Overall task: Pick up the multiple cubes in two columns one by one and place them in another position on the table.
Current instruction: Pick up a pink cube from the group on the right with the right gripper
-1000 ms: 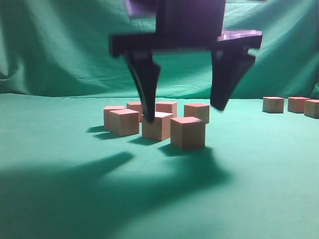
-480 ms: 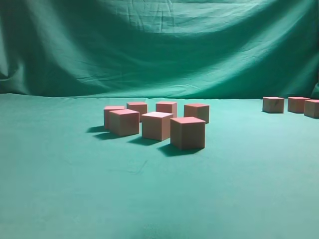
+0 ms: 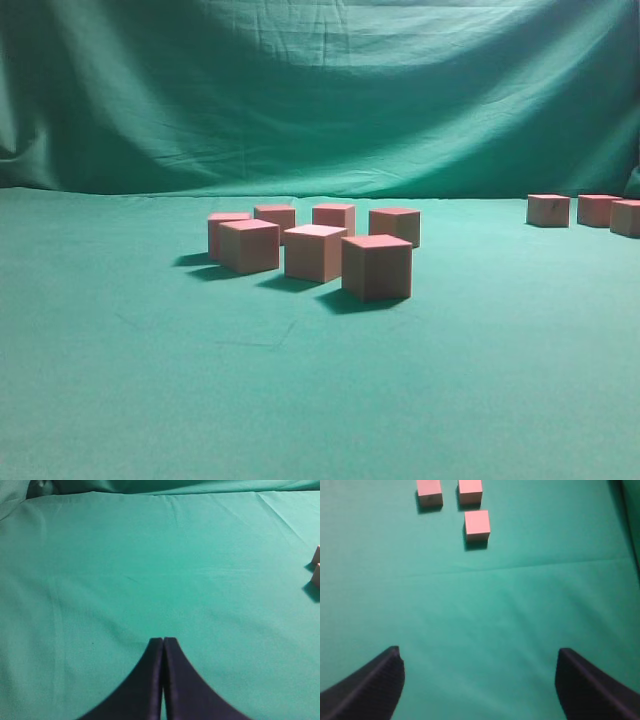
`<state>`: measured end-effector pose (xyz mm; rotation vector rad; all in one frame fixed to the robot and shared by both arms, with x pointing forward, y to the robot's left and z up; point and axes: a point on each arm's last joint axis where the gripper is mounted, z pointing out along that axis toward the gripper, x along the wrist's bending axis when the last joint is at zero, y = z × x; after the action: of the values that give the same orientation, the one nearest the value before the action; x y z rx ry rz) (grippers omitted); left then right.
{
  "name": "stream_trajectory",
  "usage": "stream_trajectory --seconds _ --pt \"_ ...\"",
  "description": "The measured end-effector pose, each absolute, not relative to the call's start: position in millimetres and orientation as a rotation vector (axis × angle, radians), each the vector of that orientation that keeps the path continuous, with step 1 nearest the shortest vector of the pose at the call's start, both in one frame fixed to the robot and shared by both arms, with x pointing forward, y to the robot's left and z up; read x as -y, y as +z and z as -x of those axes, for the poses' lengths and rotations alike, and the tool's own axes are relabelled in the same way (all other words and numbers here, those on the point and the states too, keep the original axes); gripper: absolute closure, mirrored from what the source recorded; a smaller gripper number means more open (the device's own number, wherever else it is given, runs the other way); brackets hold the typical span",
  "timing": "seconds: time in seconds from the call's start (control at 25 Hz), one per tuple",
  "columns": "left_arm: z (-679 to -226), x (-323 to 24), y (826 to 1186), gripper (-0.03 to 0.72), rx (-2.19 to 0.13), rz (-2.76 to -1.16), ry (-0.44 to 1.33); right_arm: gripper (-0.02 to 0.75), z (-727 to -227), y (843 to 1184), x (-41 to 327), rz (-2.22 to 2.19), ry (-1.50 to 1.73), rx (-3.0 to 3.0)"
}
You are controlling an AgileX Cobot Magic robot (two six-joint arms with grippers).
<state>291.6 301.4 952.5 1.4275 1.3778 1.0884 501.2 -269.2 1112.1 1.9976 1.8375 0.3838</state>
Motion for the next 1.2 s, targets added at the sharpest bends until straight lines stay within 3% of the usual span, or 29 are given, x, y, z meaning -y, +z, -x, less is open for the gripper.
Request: stream_trajectory --seconds 0.08,0.12,0.36,0.8,1.2 --pt "-292 -301 953 0.688 -1.378 -1.427 1.088 0.133 -515 1101 279 -2.047 0.397 -1.834" --pt "-292 -301 953 0.688 -1.378 -1.427 1.088 0.185 -521 1095 284 -2.061 0.399 -1.835" --pt "-292 -301 953 0.688 -1.378 -1.427 1.088 0.183 -566 1048 289 -2.107 0.292 -1.923" --pt "-292 -301 953 0.688 -1.378 -1.427 1.088 0.183 -658 1004 284 -2.104 0.191 -2.013" --pt "-292 -301 953 0.688 -1.378 -1.427 1.088 0.183 -694 961 283 -2.113 0.135 -2.053"
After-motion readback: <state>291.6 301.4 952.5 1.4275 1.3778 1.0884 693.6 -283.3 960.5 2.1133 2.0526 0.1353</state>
